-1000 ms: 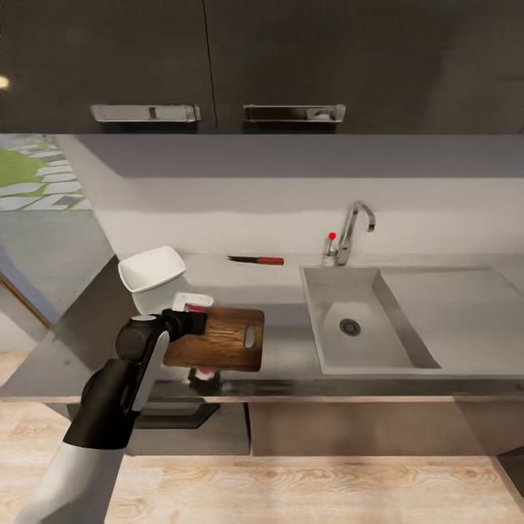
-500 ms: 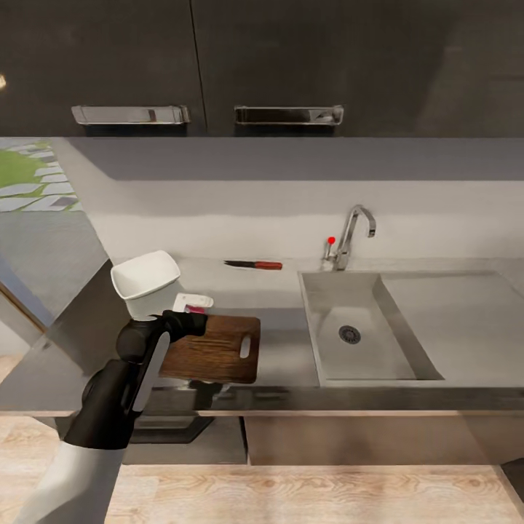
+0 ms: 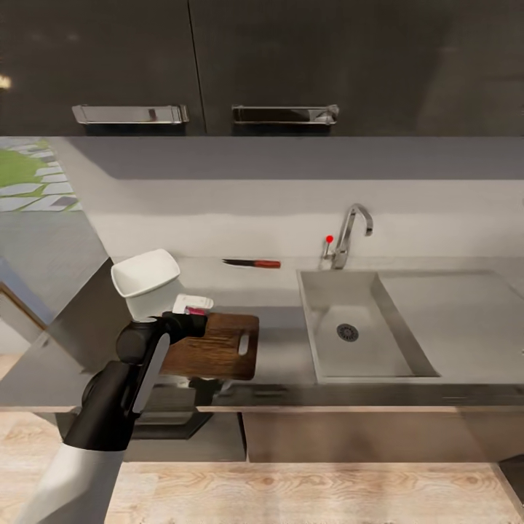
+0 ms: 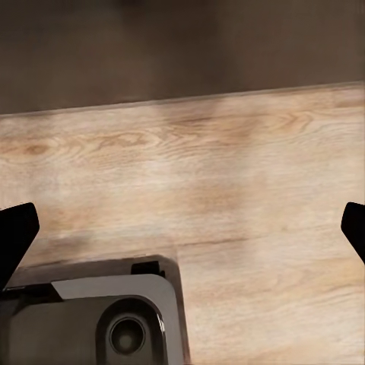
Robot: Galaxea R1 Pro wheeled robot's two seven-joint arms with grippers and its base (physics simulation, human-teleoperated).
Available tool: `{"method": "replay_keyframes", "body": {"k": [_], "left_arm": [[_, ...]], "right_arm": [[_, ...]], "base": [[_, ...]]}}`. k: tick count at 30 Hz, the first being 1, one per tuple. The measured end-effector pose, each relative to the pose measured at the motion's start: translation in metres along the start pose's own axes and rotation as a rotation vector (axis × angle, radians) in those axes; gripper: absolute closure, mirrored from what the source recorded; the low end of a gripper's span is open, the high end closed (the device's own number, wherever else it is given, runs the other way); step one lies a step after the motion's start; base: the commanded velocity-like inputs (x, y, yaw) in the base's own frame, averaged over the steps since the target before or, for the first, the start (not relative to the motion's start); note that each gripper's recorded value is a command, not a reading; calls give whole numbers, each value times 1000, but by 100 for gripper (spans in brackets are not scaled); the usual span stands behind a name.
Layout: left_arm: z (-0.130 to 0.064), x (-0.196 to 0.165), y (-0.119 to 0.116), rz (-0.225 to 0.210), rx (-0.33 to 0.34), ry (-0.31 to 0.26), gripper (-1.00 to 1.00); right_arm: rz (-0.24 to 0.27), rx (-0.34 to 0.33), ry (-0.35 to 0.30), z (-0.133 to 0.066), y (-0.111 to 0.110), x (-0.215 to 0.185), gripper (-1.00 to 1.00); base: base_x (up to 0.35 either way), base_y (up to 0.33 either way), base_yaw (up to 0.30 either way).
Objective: In the kitchen, take the Vidalia onion out of the sink, dice it on the chopping board with the paring knife, put the diced onion into the bowl on the countertop, then place both the paring knife and the chopping board into the sink.
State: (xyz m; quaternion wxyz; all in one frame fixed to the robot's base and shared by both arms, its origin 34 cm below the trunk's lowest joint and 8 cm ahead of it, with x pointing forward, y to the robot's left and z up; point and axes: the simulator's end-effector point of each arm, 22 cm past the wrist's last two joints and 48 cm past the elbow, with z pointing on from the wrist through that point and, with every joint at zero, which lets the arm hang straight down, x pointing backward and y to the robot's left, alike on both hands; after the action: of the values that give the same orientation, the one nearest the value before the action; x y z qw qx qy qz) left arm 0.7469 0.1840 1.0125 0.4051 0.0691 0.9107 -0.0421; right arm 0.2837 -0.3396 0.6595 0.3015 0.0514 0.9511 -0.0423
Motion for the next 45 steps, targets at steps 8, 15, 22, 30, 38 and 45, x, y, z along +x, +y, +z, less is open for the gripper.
{"method": "replay_keyframes", "body": {"k": [8,15,22,30,38,45], "left_arm": [[0,0,0,0,0,0,100],[0,0,-1,0,1,0,100],[1,2,-1,-1,1,5,100],[4,7,0,-2,-1,19,100],[7,11,0,-2,-1,28,100],[11,17,1,-3,-2,43,100]], "right_arm": [[0,0,0,0,0,0,-100],[0,0,0,0,0,0,-100],[0,0,0,0,0,0,-100],[0,0,0,0,0,0,-100],[0,0,3,0,0,1,-100],[-1,0,11,-1,0,4,-100]], "base": [[-137,0,0],[-8,0,0],[0,0,0],[0,0,0],[0,0,0],[0,0,0]]}}
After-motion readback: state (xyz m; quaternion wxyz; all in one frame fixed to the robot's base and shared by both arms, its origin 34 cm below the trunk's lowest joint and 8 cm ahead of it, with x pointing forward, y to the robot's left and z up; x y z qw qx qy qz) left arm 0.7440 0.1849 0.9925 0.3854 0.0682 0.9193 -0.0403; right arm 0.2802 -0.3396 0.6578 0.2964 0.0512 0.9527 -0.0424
